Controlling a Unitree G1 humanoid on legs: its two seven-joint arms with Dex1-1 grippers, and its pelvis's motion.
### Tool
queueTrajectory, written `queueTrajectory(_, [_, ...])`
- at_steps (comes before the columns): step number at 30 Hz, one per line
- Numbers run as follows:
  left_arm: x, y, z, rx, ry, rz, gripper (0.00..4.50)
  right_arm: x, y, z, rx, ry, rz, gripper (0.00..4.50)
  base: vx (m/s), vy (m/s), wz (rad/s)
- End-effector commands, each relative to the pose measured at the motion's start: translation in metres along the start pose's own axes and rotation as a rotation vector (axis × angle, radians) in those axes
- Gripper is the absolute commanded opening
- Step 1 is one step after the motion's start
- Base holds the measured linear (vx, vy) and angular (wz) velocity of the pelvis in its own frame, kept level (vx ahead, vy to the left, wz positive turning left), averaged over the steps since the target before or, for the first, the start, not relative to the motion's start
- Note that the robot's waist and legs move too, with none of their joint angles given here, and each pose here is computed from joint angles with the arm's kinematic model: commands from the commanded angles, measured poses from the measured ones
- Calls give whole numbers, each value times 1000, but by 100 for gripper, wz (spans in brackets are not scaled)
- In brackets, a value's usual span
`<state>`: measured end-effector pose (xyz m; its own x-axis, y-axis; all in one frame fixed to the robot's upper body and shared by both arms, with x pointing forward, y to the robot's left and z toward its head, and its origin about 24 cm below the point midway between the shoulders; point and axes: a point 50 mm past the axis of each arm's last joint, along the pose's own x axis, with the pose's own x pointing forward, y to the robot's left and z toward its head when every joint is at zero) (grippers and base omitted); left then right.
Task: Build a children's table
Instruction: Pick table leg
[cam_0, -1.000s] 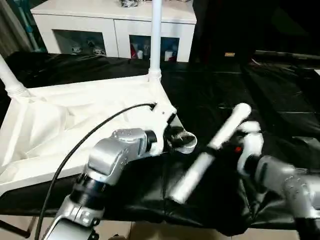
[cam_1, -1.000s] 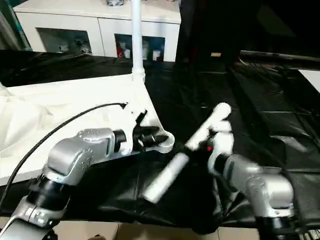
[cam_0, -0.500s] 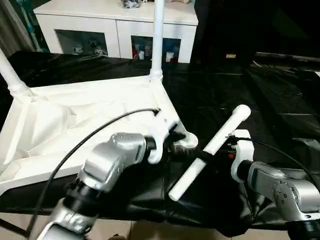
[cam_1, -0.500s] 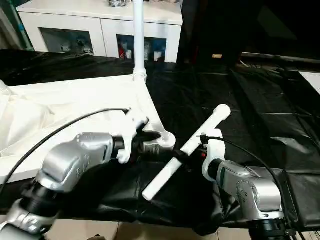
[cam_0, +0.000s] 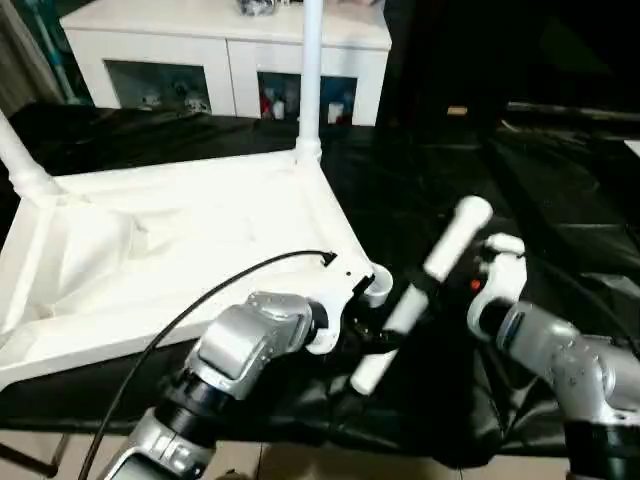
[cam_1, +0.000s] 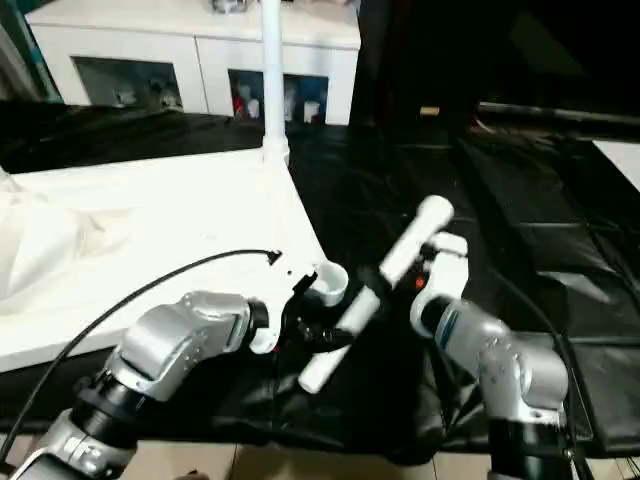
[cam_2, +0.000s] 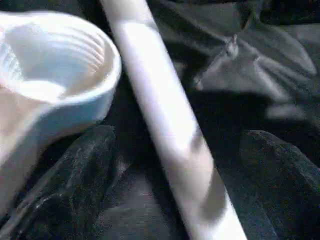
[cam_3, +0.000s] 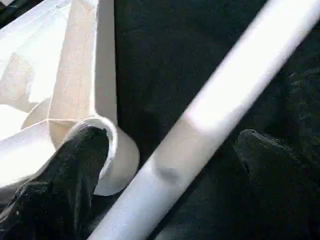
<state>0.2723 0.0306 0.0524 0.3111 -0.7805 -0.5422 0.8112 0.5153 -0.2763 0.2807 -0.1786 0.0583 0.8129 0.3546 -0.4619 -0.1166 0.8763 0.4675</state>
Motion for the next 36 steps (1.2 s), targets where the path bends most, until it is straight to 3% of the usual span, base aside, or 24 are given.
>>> queueTrajectory(1, [4, -3, 1, 13, 17, 8, 443, -4, 4, 5, -1, -16, 5, 450, 0, 0, 0])
queueTrajectory(10, [15, 4, -16, 133, 131, 66, 443, -13, 2, 8, -96, 22, -35, 450, 0, 0, 0])
queueTrajectory(16, [8, 11, -21, 179, 158, 78, 416, -29, -7, 12, -347, 68, -6, 450, 0, 0, 0])
queueTrajectory(17, [8, 11, -21, 179, 158, 78, 408, -29, -7, 12, -347, 68, -6, 450, 0, 0, 0])
queueTrajectory(18, [5, 14, -21, 191, 158, 76, 408, -37, -16, 19, -417, 62, -12, 450, 0, 0, 0])
queueTrajectory(24, [-9, 20, -22, 235, 160, 61, 361, -49, -35, 40, -483, 37, -64, 450, 0, 0, 0])
queueTrajectory(30, [-22, 15, -14, 261, 79, -13, 315, -55, -44, 49, -546, 32, -65, 450, 0, 0, 0])
queueTrajectory(31, [-23, 14, -14, 264, 71, -22, 288, -56, -45, 49, -549, 33, -66, 450, 0, 0, 0])
queueTrajectory(36, [-29, 10, -9, 310, 46, -54, 265, -56, -48, 49, -579, 36, -70, 450, 0, 0, 0])
